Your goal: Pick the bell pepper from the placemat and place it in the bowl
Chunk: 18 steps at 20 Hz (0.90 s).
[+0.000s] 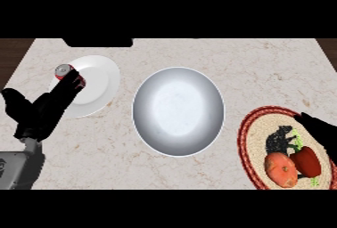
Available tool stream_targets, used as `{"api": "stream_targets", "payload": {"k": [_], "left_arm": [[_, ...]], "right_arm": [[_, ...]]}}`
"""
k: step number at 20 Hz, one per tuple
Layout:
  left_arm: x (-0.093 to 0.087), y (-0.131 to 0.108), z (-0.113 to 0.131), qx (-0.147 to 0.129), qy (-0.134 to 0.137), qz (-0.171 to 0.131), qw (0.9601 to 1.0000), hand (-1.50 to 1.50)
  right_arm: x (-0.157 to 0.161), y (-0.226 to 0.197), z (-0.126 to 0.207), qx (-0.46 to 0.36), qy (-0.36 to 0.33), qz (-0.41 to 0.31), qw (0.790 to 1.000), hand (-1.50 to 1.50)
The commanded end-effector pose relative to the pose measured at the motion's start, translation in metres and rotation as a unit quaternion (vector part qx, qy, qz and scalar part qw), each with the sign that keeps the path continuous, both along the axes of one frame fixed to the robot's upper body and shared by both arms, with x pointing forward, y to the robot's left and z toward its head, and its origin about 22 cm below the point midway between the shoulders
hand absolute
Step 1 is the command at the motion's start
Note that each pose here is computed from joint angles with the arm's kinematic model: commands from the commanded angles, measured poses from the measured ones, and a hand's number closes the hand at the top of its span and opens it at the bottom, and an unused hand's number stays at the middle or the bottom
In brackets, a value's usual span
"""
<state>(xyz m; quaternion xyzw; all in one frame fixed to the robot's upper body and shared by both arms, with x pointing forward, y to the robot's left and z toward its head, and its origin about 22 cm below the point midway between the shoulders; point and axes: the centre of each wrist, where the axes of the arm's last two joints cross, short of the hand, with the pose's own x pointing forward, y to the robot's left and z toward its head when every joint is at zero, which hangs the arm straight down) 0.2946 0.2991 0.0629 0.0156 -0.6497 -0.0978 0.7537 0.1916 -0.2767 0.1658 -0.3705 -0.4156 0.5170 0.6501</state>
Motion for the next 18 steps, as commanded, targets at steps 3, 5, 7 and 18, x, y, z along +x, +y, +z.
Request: {"api": "stream_targets", "payload": {"k": [3, 5, 7, 18], "left_arm": [[-0.008, -0.004, -0.004, -0.003, 0.001, 0.004, 1.0, 0.0], [0.0, -0.001, 0.0, -0.004, -0.014, 0.003, 0.9999, 0.0], [-0.011, 0.002, 0.0, 0.001, 0.001, 0.002, 1.0, 0.0], [-0.002, -0.008, 0.006, -0.006, 0.007, 0.003, 1.0, 0.0]], "right_arm": [[0.005, -0.004, -0.024, -0.027, 0.031, -0.017, 0.999, -1.5], [0.011, -0.001, -0.016, -0.034, 0.013, -0.015, 0.999, -1.5], [0.012, 0.002, -0.007, -0.029, 0.026, -0.024, 0.999, -1.5], [0.042, -0.003, -0.037, -0.032, 0.026, -0.034, 0.999, -1.5]]}}
